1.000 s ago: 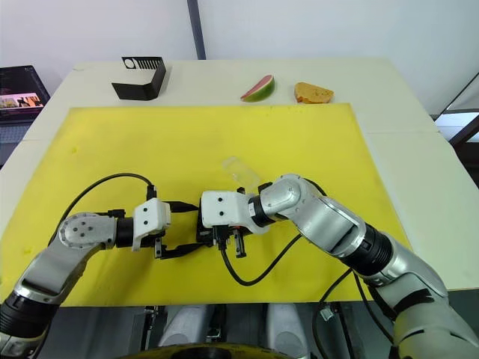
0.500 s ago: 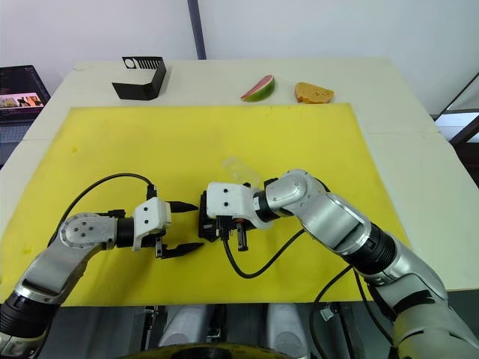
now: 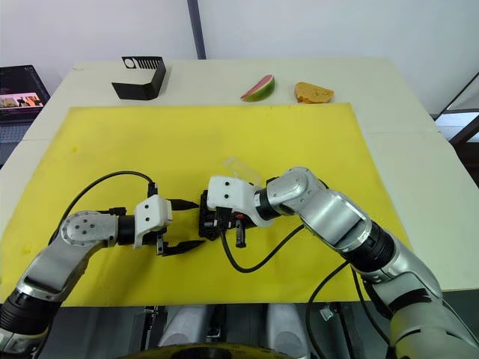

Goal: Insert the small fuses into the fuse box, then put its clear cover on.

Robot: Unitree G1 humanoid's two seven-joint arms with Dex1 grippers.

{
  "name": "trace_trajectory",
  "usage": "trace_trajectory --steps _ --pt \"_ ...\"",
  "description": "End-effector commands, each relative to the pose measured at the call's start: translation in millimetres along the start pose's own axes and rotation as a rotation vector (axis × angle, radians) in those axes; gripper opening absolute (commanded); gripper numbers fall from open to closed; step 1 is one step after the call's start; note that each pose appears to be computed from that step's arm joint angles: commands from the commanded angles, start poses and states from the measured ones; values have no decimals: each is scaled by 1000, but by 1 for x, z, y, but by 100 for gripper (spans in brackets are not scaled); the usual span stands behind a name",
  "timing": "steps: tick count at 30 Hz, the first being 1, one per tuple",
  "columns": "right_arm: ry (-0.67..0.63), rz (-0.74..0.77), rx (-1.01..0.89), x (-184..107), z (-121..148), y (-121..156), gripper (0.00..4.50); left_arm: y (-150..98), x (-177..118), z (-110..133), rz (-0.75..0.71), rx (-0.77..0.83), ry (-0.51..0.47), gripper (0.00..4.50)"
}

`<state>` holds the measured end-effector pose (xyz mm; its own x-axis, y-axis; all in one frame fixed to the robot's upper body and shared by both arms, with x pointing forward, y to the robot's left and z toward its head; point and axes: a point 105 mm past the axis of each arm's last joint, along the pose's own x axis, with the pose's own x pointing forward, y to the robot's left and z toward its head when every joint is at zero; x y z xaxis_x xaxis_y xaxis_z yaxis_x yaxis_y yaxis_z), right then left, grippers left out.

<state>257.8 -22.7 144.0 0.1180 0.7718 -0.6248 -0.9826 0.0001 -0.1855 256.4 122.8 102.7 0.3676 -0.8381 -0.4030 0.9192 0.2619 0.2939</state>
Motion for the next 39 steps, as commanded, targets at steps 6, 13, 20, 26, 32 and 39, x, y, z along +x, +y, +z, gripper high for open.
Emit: trace_trajectory --steps 6,13,20,26,32,39 --pt "39 -10 -80 3 -6 -1 0 2 2 7 1 31 -19 443" --pt "63 -4 -107 7 -13 -1 0 2 2 7 8 26 -20 443" --pt "68 -4 -177 8 -13 0 0 3 4 9 14 -6 -40 443" --pt "58 -13 -178 3 -9 -3 0 3 5 8 10 -3 -36 443" --pt "-49 -5 -73 -9 18 -8 0 1 6 8 -2 8 -32 443" --pt "-35 1 -68 -13 19 -6 0 1 8 6 -5 16 -27 443"
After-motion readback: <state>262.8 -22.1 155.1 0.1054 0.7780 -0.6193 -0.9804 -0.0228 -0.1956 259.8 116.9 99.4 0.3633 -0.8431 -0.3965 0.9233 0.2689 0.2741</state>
